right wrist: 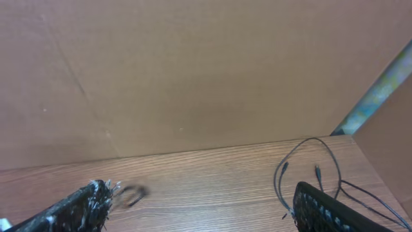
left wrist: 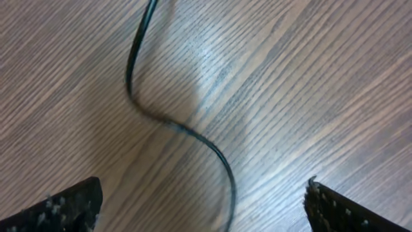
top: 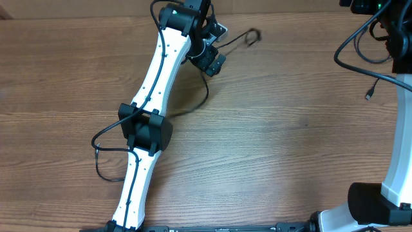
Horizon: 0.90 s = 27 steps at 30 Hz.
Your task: Untangle cables
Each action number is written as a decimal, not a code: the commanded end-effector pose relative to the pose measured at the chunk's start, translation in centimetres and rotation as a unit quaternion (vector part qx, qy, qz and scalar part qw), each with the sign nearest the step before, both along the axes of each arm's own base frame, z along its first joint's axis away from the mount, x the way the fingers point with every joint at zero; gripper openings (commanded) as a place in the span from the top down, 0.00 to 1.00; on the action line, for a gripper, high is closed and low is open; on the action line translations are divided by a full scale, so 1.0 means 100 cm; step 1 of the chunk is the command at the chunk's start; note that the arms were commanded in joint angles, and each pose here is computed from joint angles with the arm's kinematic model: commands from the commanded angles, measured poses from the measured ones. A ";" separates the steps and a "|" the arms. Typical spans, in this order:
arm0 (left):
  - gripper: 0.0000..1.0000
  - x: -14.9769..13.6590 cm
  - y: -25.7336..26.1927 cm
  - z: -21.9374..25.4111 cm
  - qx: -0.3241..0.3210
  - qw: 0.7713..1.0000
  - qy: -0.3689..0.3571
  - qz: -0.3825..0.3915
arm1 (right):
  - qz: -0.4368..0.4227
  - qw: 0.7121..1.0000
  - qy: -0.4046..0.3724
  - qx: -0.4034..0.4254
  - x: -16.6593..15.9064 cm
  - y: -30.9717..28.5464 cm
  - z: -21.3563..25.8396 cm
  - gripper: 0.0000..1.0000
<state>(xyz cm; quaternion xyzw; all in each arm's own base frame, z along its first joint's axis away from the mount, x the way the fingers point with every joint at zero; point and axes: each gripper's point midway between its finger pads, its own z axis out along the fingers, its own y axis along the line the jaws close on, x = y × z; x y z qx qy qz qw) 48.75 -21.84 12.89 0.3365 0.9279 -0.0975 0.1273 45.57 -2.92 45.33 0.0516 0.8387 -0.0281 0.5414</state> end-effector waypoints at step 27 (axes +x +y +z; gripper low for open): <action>0.00 -0.073 0.043 0.297 -0.120 0.944 -0.304 0.040 | 0.294 0.952 0.082 0.007 0.111 0.150 -0.196 0.03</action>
